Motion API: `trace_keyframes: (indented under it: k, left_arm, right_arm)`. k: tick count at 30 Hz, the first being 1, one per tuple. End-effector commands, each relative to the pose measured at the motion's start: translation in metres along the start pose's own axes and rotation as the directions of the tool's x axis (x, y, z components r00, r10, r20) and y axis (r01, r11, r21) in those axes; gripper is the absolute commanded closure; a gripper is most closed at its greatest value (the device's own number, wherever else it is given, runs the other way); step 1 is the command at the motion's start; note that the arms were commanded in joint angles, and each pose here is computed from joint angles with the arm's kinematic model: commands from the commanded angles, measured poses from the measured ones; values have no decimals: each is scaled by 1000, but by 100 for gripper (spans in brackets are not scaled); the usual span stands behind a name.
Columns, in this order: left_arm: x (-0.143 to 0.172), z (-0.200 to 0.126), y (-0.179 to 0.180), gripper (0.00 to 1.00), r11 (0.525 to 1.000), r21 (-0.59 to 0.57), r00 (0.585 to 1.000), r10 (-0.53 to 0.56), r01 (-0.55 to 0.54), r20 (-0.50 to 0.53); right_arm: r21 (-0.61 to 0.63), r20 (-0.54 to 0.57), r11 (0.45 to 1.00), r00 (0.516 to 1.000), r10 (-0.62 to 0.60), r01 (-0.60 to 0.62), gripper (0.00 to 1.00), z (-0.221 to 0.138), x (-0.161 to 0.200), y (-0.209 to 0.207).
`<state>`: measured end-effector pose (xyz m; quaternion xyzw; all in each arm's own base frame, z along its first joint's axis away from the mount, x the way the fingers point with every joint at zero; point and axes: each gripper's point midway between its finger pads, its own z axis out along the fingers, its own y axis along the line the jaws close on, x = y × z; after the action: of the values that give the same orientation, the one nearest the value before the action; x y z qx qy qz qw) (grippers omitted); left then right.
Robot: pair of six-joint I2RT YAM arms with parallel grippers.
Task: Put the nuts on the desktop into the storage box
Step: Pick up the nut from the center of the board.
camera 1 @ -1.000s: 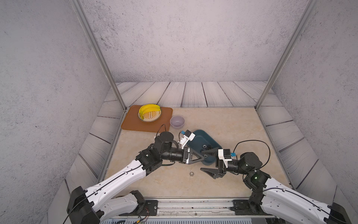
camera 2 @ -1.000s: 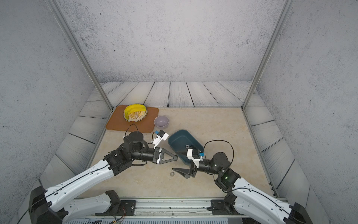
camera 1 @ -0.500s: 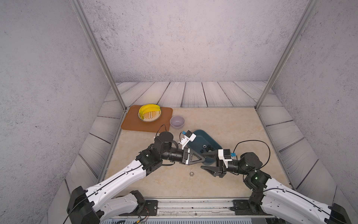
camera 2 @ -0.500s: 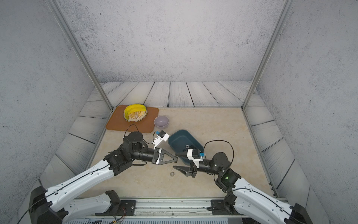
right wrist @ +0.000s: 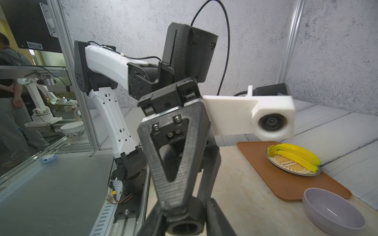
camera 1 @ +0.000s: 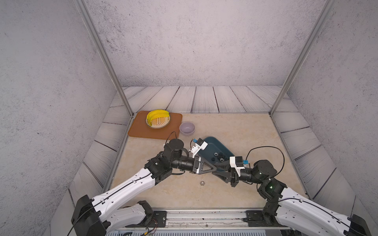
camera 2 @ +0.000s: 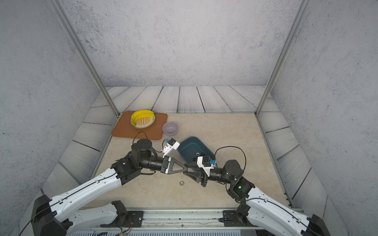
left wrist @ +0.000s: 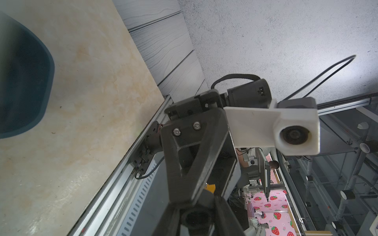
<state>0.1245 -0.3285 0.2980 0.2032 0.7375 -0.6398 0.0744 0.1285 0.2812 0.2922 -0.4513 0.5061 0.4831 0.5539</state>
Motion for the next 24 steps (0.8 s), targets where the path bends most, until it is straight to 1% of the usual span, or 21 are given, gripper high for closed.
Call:
trace_keyframes:
  k: [1,4,5,7,8,9,11,12,13,14,16,18,20,22,24]
  left_arm:
    - [0,-1,-2,72,1000,20,1000,19,-19,1]
    - [-1,-3,-2,60,1000,18,1000,23,-23,11]
    - [0,-3,-2,60,1000,17,1000,24,-24,12]
    - [0,-4,-3,57,1000,14,999,28,-28,18]
    - [0,-5,-3,53,1000,12,999,29,-29,19]
    - [0,-5,-2,45,1000,7,999,30,-31,22]
    - [-1,-8,1,23,1000,-15,999,28,-27,33]
    - [-1,-10,4,13,999,-33,999,27,-26,43]
    - [-3,-12,5,5,999,-45,998,31,-29,53]
    - [-2,-14,7,1,998,-54,998,34,-31,59]
    - [-2,-20,13,2,995,-90,995,49,-41,86]
    - [-2,-27,24,1,987,-155,992,53,-35,113]
    - [-1,-36,42,2,967,-254,989,55,-19,135]
    - [3,-44,62,2,937,-351,989,56,-4,138]
    - [8,-48,75,2,914,-406,990,50,7,129]
  right_arm:
    - [11,24,1000,1000,-10,10,71,0,-14,-1]
    - [14,-5,1000,1000,10,-10,82,1,-9,-2]
    - [18,-14,1000,1000,19,-19,86,1,-8,-2]
    - [59,-37,995,996,83,-81,88,1,-5,-9]
    - [81,-49,991,992,113,-109,89,1,-3,-13]
    - [104,-66,986,988,138,-131,89,1,0,-16]
    - [144,-114,976,977,180,-163,89,1,7,-22]
    - [165,-145,971,969,199,-174,89,0,10,-25]
    - [183,-175,967,962,210,-178,89,0,13,-27]
    - [204,-199,961,953,227,-186,89,0,16,-30]
    - [277,-254,940,928,274,-202,89,-2,26,-41]
    - [330,-307,923,902,303,-198,89,-4,35,-49]
    - [398,-361,899,870,336,-182,89,-7,47,-61]
    - [465,-409,871,834,370,-159,90,-10,58,-74]
    - [506,-442,849,801,404,-148,90,-12,67,-83]
